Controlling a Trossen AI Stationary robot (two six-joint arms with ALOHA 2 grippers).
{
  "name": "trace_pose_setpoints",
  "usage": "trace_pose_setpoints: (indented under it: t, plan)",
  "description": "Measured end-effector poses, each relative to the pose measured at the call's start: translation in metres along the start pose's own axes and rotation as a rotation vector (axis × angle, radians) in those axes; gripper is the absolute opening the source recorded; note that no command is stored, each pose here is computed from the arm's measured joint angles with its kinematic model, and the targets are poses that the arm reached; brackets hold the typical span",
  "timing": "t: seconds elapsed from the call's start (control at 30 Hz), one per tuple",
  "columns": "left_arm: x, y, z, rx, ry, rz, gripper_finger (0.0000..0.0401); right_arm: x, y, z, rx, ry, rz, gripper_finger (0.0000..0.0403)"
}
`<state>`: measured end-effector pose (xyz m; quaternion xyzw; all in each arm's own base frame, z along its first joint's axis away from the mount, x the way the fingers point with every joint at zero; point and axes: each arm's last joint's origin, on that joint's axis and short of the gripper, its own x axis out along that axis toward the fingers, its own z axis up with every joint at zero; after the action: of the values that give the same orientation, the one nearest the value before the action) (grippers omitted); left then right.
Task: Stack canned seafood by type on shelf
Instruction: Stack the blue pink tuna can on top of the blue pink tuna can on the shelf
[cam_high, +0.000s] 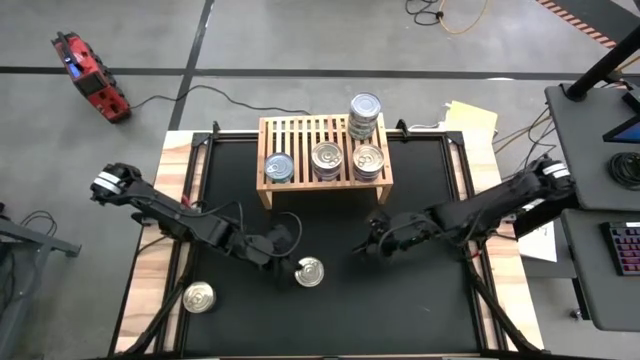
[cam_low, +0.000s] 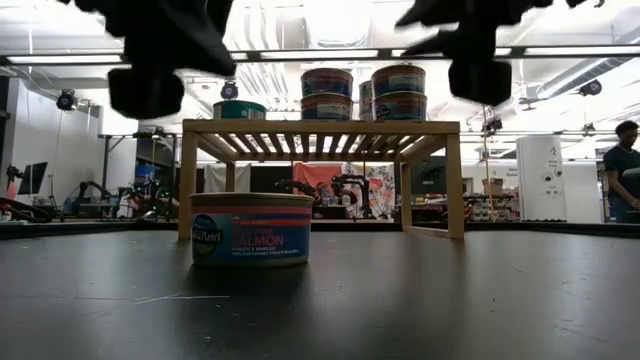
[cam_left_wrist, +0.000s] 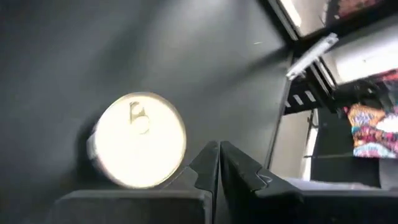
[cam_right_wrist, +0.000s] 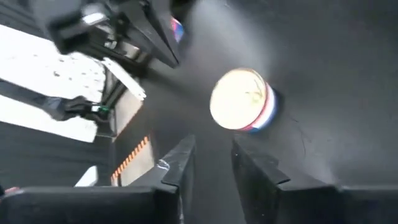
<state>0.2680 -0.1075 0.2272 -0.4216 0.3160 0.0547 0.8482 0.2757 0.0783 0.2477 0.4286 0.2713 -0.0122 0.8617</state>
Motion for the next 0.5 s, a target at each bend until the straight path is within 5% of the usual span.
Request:
trace_pose_setpoints:
  t: [0.2,0.5]
  plan:
    - [0.005,0.017,-0.010,-0.137,0.022,0.053,0.0000,0.037,-0.016,-0.011,0.050,0.024,-0.065,0.0059]
    - [0.005,0.019,-0.010,-0.160,-0.001,0.089,0.0000,0.089,-0.030,-0.024,0.034,-0.042,0.034,0.0012]
